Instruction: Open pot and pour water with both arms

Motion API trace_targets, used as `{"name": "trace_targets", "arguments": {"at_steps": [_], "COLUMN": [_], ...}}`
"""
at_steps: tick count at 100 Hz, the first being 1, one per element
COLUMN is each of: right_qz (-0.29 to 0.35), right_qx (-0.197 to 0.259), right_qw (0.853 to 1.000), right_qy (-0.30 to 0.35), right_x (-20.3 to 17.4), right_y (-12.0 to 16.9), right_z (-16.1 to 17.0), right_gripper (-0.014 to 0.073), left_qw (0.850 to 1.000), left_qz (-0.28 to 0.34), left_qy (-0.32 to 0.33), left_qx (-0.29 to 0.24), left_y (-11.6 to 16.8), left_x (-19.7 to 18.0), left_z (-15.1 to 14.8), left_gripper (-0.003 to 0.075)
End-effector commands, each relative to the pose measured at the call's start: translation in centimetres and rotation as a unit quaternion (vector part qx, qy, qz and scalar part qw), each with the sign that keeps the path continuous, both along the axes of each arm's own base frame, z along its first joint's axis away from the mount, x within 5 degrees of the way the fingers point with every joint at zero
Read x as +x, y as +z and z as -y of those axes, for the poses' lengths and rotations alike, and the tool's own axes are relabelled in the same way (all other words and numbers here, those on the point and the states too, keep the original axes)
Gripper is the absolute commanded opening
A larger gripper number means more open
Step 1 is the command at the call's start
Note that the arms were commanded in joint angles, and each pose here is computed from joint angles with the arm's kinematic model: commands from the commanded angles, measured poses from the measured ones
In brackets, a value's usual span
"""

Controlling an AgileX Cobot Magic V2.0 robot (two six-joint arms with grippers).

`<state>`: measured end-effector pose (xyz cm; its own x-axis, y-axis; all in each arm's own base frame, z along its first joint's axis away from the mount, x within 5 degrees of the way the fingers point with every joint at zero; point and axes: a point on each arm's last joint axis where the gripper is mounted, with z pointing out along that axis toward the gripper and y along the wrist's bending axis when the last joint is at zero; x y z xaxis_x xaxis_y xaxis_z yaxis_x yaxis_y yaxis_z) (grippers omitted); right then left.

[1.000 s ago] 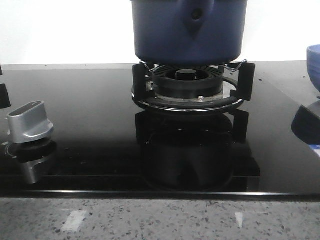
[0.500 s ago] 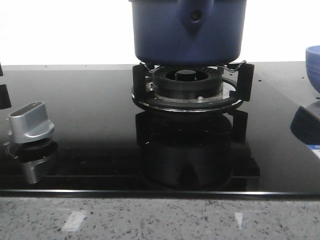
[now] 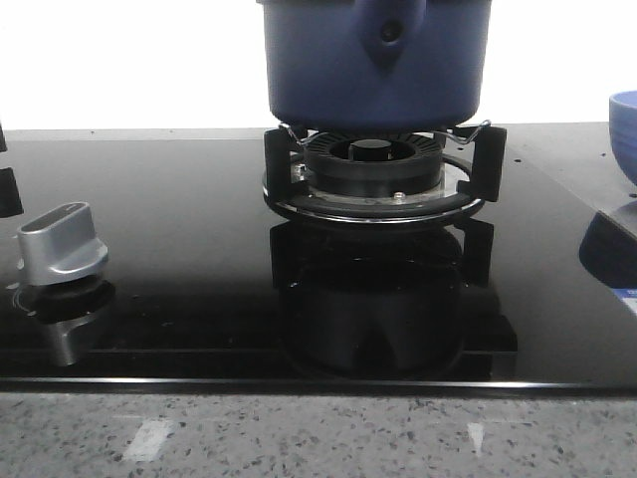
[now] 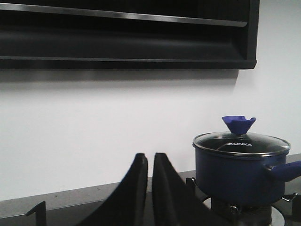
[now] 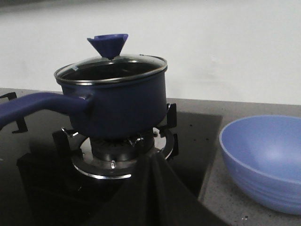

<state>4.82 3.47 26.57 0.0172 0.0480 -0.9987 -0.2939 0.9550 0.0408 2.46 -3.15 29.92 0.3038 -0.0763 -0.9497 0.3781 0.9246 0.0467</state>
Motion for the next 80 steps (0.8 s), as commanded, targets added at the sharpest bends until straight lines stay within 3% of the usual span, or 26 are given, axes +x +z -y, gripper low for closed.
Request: {"name": "trace_targets", "arguments": {"at_steps": [1, 80], "right_qz": [0.011, 0.003], "right_qx": [0.016, 0.026], "right_qw": [1.0, 1.0], "right_qy": [-0.014, -0.006], "right_x": [0.13, 0.21], "right_y": [0.38, -0.07], "right_z": [0.28, 0.16], "right_gripper": [-0.0056, -0.0056], "left_qw": [1.0, 1.0], "left_qz": [0.01, 0.011], "left_qy": [-0.016, -0.018], "left_qx": [-0.024, -0.023], "left_y": [0.7, 0.7], "left_x": [-0.48, -0.52], "left_z": [0.05, 0.08], "left_gripper": [-0.002, -0.002]}}
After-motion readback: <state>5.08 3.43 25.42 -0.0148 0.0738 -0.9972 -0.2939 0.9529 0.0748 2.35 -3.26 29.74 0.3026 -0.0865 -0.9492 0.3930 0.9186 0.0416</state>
